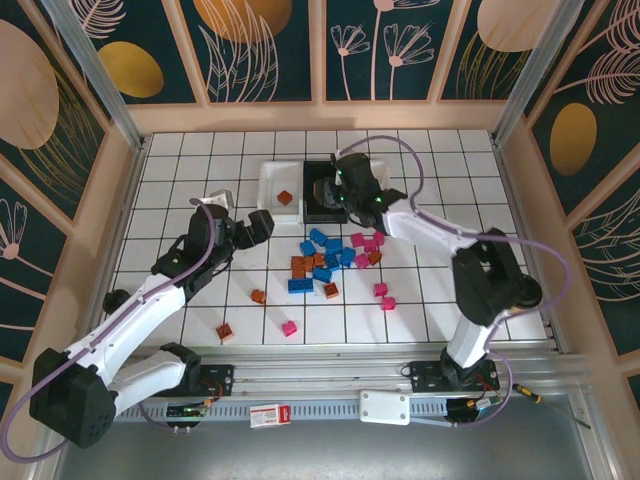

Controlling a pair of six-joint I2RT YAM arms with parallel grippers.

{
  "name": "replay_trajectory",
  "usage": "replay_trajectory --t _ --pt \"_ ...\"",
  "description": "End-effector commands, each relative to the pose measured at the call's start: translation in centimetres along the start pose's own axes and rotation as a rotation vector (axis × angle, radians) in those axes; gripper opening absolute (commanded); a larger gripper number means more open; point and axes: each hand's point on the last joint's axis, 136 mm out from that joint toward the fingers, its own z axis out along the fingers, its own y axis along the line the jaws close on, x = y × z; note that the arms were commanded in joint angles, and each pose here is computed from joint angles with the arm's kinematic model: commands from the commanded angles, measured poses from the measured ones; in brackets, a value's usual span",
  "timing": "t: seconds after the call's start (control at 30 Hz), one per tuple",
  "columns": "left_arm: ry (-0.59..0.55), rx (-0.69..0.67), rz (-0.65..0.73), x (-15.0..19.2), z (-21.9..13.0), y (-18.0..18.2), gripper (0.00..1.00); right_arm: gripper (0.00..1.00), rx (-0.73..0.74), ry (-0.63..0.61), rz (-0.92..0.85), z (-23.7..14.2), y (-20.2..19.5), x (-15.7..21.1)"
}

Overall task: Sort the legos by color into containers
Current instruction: Place the lego in the container.

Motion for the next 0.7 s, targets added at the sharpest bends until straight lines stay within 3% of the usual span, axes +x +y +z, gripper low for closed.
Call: replay_trajectory --t 0.0,0.13,0.27,0.33,0.5,0.67 --pt "0.012 -0.040 -0.027 1.1 -0.4 1.5 0.99 0.31 0.067 0.038 -0.023 3.3 -1.3 -0.1" --pt "0.024 -0.043 -0.045 2.0 -0.5 2.1 0.99 0.38 0.121 0.045 -0.005 6.1 -2.5 -0.9" --pt "0.048 -0.043 -0.057 2.8 -0.3 2.4 0.99 0.63 0.121 0.045 0.010 7.1 -2.4 -1.3" --pt "0.054 -0.045 -0.060 3.1 -0.4 2.5 0.99 0.69 0.118 0.036 0.015 6.9 -2.3 -1.7" --pt "0.068 -0.071 -0.070 3.6 -0.5 3.3 0.99 0.71 0.088 0.000 0.022 4.2 -1.5 -2.2" --pt "0.150 -0.080 -0.088 6.2 -0.2 4.2 0.99 0.71 0.050 -0.012 0.007 0.6 -0.1 0.4"
